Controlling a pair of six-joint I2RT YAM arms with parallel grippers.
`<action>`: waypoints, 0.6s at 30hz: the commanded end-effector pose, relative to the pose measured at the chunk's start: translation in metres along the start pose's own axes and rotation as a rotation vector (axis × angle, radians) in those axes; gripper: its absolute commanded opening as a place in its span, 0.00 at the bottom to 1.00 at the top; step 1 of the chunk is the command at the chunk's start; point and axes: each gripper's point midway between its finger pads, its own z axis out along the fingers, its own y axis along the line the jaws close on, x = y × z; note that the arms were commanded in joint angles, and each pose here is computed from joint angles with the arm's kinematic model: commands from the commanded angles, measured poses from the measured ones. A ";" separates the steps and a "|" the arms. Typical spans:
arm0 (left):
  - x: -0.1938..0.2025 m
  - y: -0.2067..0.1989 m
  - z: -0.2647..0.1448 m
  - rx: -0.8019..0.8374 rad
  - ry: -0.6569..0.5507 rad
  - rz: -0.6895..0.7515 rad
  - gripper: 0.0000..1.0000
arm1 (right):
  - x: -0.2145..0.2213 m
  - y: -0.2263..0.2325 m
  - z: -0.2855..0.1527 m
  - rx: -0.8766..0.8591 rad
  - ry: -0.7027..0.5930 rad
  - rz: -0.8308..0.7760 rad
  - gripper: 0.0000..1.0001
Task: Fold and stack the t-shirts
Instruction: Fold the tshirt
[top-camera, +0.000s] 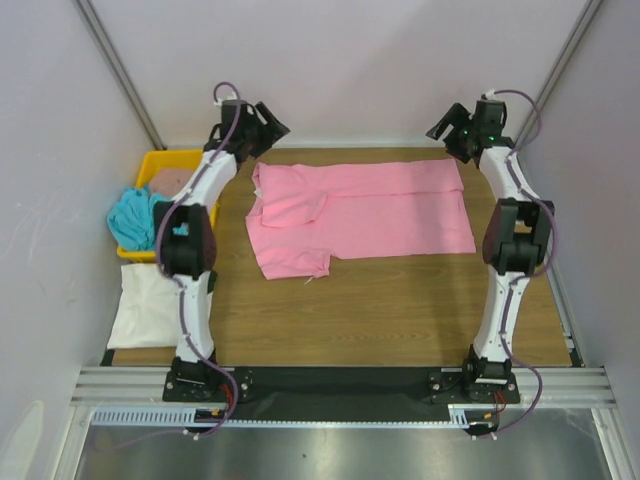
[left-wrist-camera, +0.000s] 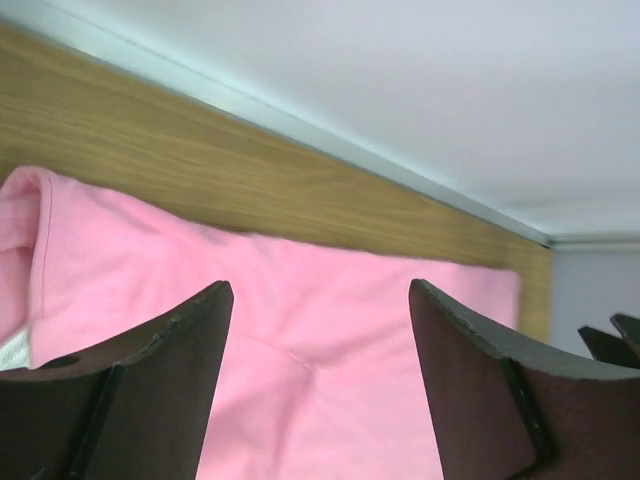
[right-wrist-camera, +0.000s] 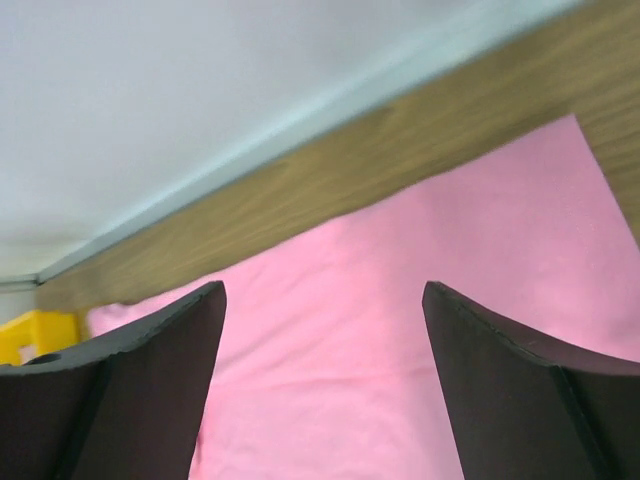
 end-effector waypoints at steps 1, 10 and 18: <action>-0.042 -0.072 -0.100 0.153 -0.108 0.119 0.78 | -0.043 0.052 -0.081 -0.088 -0.127 -0.101 0.87; 0.069 0.010 -0.213 0.023 0.030 0.090 1.00 | 0.043 0.004 -0.158 0.040 -0.020 -0.007 0.97; 0.151 0.079 -0.273 -0.084 0.089 -0.006 0.99 | 0.129 -0.050 -0.214 0.183 0.073 0.060 1.00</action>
